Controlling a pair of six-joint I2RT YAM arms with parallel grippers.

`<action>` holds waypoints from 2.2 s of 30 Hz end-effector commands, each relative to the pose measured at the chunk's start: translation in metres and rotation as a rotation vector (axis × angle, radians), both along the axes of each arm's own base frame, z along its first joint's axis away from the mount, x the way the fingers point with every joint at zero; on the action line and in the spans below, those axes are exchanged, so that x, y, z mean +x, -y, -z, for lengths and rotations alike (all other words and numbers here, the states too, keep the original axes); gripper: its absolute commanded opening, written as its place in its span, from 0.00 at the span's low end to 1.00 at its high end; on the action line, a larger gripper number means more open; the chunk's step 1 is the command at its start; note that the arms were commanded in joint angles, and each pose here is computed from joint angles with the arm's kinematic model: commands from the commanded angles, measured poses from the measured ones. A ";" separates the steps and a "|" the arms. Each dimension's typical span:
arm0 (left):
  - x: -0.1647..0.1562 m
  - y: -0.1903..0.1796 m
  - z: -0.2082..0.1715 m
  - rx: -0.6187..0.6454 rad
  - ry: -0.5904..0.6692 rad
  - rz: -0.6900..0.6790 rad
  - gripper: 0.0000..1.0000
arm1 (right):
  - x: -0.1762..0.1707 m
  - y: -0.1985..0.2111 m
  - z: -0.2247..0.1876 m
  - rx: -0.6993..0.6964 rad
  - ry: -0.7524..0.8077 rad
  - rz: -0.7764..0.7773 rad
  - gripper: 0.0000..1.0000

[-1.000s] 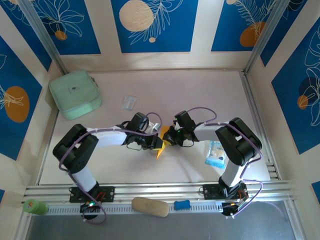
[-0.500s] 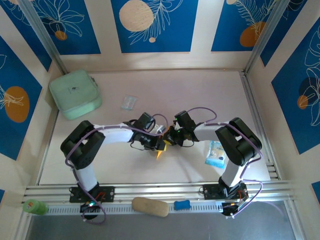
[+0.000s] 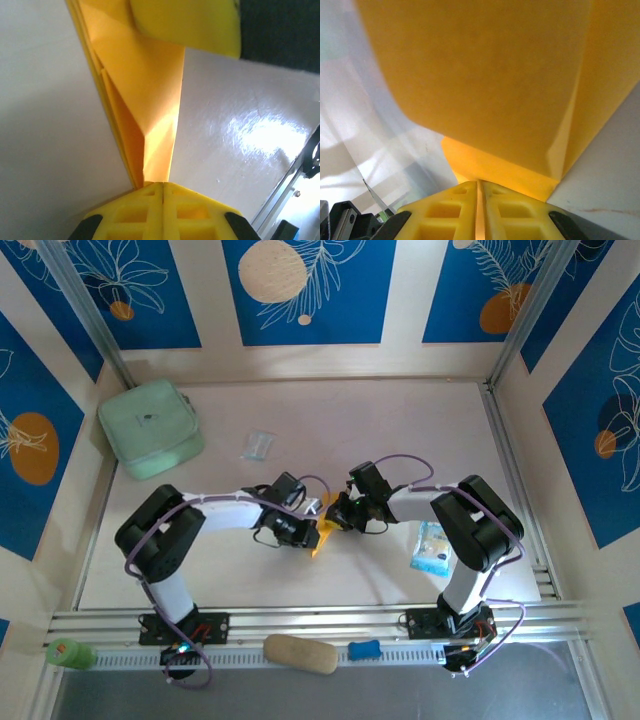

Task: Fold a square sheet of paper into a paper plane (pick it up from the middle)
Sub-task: Fold the wing for the fifth time at the center of the table.

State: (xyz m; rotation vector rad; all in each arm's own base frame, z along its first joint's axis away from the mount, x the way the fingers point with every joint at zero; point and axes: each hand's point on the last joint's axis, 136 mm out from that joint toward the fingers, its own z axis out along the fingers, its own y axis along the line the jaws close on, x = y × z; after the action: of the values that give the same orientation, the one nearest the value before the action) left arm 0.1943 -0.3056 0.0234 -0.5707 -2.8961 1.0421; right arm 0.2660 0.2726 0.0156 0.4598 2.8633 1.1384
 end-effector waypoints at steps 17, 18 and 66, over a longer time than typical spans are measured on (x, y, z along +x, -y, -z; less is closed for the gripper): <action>0.010 0.019 -0.051 -0.169 0.076 -0.050 0.04 | -0.009 0.015 0.014 -0.058 -0.046 0.032 0.13; 0.013 0.022 -0.049 -0.170 0.070 -0.051 0.04 | -0.009 0.014 0.014 -0.056 -0.045 0.033 0.13; 0.005 -0.015 0.046 0.092 -0.092 -0.087 0.00 | 0.061 0.050 -0.004 -0.003 0.049 0.117 0.14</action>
State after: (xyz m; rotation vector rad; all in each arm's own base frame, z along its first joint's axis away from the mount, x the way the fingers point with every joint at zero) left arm 0.2273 -0.3207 0.0178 -0.4654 -2.9496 1.1403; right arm 0.3129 0.2309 0.0183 0.5801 2.7795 1.1080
